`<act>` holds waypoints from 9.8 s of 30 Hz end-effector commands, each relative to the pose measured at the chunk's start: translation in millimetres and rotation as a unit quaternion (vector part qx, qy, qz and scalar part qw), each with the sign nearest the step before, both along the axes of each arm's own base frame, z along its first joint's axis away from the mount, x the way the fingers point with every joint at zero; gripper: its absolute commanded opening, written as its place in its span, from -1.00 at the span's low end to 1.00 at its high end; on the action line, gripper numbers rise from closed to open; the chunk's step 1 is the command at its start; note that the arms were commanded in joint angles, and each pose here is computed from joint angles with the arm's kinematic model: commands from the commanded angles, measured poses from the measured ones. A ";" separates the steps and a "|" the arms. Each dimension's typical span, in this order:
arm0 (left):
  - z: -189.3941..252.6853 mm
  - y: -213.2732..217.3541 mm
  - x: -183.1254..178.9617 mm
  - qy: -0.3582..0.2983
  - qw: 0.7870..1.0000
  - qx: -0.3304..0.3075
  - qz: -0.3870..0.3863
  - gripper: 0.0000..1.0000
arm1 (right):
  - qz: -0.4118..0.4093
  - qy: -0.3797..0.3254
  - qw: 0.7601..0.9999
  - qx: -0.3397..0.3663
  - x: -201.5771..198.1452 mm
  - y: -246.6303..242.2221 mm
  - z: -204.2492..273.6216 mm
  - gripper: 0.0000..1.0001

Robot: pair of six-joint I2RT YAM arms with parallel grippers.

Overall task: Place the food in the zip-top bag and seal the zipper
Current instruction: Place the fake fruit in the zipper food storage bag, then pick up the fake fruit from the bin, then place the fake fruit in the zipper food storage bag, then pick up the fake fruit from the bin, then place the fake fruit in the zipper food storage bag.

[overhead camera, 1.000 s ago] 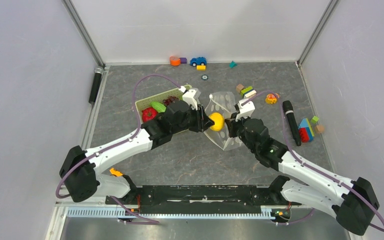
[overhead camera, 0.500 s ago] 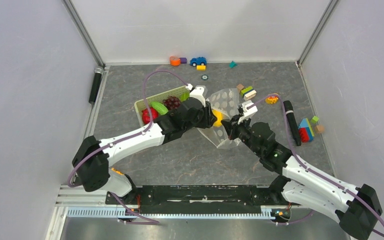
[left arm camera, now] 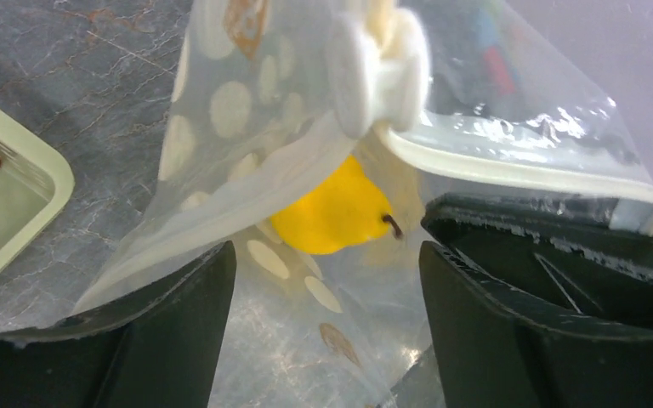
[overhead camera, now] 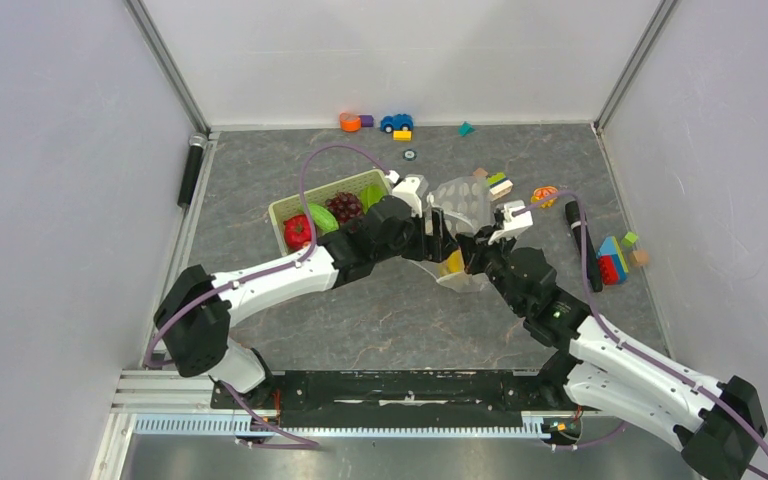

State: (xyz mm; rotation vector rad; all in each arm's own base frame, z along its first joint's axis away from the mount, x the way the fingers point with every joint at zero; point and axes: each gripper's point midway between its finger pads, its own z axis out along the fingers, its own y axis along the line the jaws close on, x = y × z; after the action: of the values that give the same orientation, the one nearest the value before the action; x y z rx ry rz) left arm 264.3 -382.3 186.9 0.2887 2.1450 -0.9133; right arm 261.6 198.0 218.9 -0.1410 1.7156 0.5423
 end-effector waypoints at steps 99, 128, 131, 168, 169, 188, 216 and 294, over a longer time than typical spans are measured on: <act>10.5 201.3 17.8 0.041 0.980 -0.053 0.190 -0.32 | -0.143 0.059 0.981 -0.114 35.6 -31.9 -39.0 -0.89; 39.7 21.4 -15.6 -0.016 0.994 -0.086 -0.067 -0.51 | 0.040 0.007 0.998 -0.037 4.2 18.6 -8.1 -0.87; 34.3 19.5 -11.6 -0.009 0.995 -0.076 -0.060 -0.37 | 0.039 0.005 0.999 -0.035 3.6 18.0 -6.6 -0.87; 16.7 191.2 16.5 -0.027 0.949 0.120 0.290 0.99 | -0.038 0.026 0.996 -0.082 22.0 -2.8 -24.8 -0.81; 16.4 198.5 18.1 -0.026 0.946 0.120 0.299 0.99 | -0.038 0.026 0.995 -0.084 22.3 -2.7 -25.5 -0.81; -43.1 277.1 90.5 0.094 0.928 0.126 0.338 0.96 | -0.046 0.039 0.993 -0.101 27.1 -2.2 -33.0 -0.81; -94.6 253.7 134.6 0.166 0.904 0.070 0.387 0.52 | -0.081 0.041 0.989 -0.119 33.7 -12.8 -37.0 -0.80; -3.6 14.7 36.1 0.029 0.996 -0.075 -0.026 -0.17 | 0.018 0.017 0.999 -0.026 7.4 14.0 -11.4 -0.82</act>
State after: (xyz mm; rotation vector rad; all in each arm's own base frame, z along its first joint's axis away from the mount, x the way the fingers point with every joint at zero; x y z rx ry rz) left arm 264.4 -366.6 160.3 0.3920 2.2146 -1.2208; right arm 271.8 202.1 191.0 -0.2123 1.8238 0.4326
